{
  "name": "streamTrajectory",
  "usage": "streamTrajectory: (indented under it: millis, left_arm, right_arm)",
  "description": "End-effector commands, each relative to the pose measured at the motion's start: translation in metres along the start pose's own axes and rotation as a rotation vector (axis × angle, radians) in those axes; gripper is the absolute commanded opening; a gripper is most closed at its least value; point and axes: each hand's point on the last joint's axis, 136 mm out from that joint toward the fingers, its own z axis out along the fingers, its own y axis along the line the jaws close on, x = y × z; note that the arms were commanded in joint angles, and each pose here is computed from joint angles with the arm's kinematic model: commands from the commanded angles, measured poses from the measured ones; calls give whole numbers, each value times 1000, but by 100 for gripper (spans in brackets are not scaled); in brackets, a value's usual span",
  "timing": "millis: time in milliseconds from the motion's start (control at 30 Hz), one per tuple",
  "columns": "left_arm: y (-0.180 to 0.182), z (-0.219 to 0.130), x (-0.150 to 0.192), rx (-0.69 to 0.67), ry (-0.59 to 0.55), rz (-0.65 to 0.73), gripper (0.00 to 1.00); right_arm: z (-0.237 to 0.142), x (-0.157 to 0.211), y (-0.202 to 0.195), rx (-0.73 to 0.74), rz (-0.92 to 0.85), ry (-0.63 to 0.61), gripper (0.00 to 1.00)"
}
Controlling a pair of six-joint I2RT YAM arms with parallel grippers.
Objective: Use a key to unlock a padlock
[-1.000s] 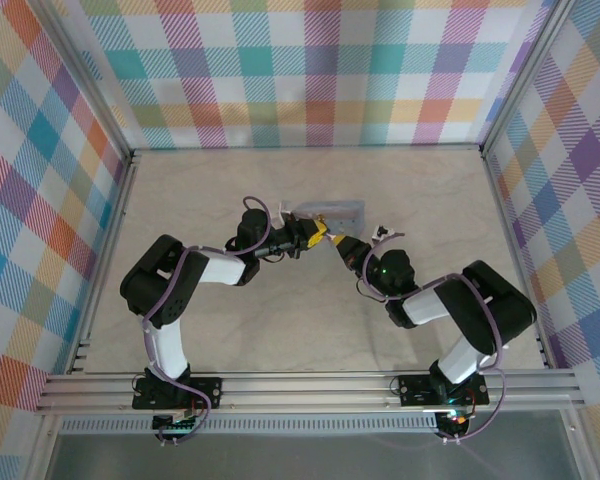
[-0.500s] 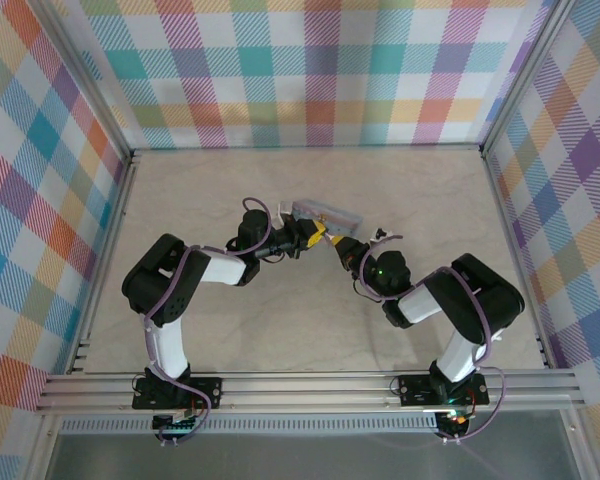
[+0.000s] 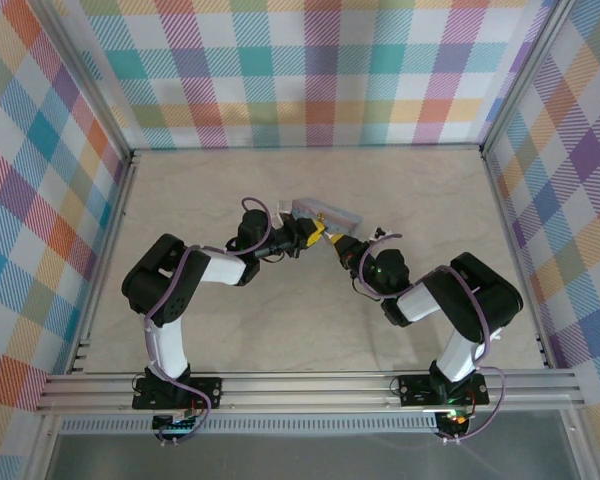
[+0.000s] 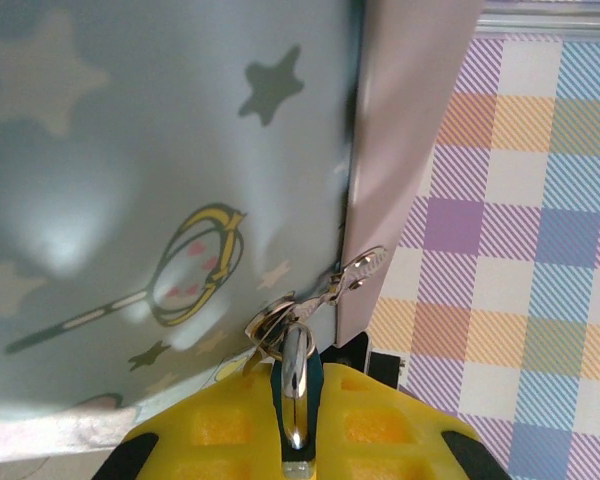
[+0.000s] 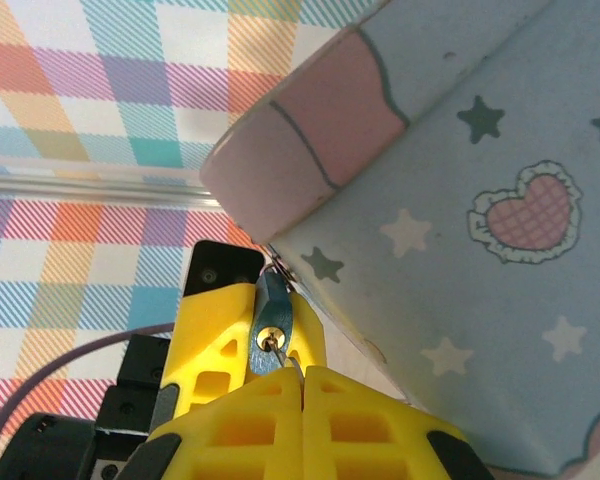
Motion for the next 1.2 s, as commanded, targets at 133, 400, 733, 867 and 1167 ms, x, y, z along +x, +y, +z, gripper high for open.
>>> streamTrajectory:
  millis: [133, 400, 733, 867, 1167]
  left_arm:
    - [-18, 3, 34, 62, 130, 44, 0]
    - [-13, 3, 34, 52, 129, 46, 0]
    - [-7, 2, 35, 31, 138, 59, 0]
    - [-8, 2, 35, 38, 136, 62, 0]
    - [-9, 0, 34, 43, 135, 59, 0]
  right_arm:
    - [17, 20, 17, -86, -148, 96, 0]
    - [10, 15, 38, -130, -174, 66, 0]
    - [7, 14, 36, -128, -83, 93, 0]
    - [6, 10, 28, -106, -52, 80, 0]
    - [-7, -6, 20, -81, -59, 29, 0]
